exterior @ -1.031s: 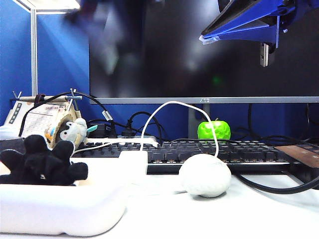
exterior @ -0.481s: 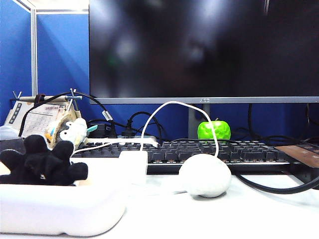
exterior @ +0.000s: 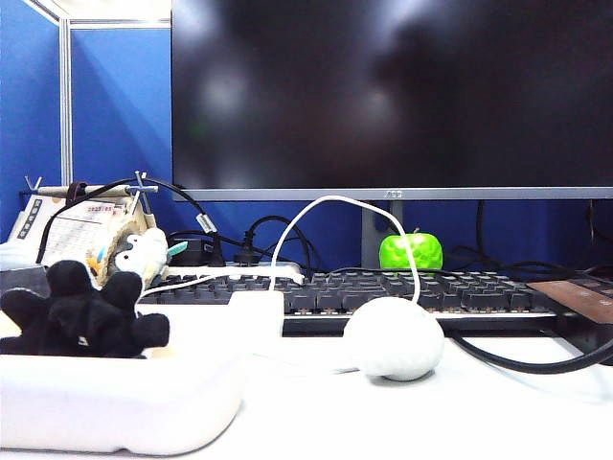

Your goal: Identity fluffy octopus among items on the table, put them into the paper lunch box.

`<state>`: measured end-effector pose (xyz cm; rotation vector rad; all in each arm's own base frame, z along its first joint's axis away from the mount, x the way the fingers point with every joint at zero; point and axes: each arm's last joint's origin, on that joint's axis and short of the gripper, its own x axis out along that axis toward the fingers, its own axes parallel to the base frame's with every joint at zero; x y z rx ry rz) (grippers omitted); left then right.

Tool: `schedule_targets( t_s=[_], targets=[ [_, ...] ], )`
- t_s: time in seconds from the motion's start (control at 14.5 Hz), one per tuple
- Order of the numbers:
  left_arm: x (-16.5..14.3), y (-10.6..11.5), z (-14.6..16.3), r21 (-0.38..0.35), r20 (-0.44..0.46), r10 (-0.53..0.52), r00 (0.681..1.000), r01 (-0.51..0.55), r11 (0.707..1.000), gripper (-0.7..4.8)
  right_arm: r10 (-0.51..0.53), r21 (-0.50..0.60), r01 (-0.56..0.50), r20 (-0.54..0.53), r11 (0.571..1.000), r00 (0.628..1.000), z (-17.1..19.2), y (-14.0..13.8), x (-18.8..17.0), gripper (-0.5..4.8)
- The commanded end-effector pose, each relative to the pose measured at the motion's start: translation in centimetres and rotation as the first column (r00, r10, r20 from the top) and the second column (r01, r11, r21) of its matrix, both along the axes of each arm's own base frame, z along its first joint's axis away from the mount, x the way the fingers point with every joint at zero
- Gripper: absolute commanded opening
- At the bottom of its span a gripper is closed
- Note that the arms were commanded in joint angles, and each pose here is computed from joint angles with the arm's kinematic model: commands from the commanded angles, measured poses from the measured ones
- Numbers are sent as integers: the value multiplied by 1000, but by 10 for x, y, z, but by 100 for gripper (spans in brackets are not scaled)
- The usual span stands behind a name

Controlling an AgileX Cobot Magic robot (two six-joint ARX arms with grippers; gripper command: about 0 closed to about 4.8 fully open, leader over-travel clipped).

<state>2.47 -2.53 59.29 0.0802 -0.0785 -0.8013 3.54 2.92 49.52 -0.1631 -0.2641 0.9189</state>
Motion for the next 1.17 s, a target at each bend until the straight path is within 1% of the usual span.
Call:
schedule_targets(
  t_s=[0.07,0.14,0.21,0.27,0.34,0.41,0.48,0.62,0.76,0.82,1.03,1.1,1.17],
  targets=[
    [-48,46,-2,-56,145,12,989,-4,998,-5,-86,43,85,41,995,995,-7,-17,-47,-6],
    [-66,63,-7,-79,167,15,986,-2,997,-5,-88,47,86,41,995,995,-13,-23,-63,-6],
    [-84,81,-16,-86,175,14,984,1,996,-5,-116,55,114,40,992,992,-20,-29,-79,-6],
    [-98,94,-26,-82,170,14,985,0,997,-5,-163,66,160,35,985,986,-27,-35,-94,-6],
    [-112,107,-36,-78,162,13,987,0,997,-5,-185,72,182,36,981,982,-35,-40,-109,-6],
    [-123,118,-45,-84,159,13,987,0,996,-5,-206,81,202,42,976,978,-41,-43,-119,-6],
    [-134,126,-52,-105,146,10,989,5,994,-5,-267,107,260,52,960,962,-46,-48,-131,-6],
    [-151,133,-66,-103,118,30,993,-18,995,-5,-352,128,343,62,931,934,-55,-49,-146,-6],
    [-170,123,-73,-102,128,22,992,-9,995,-5,-452,104,447,29,889,892,-62,-36,-151,-6],
    [-179,116,-75,-100,139,40,990,-26,995,-5,-482,82,479,17,874,876,-64,-26,-151,-6],
    [-198,74,-75,-67,160,129,979,-119,991,-5,-540,61,537,35,841,841,-64,-3,-150,-6],
    [-202,58,-75,-58,164,160,973,-152,987,-5,-572,63,569,38,820,819,-64,1,-149,-6],
    [-204,46,-75,-53,165,200,966,-194,980,-5,-583,62,580,42,812,812,-64,1,-148,-6]
  ],
)
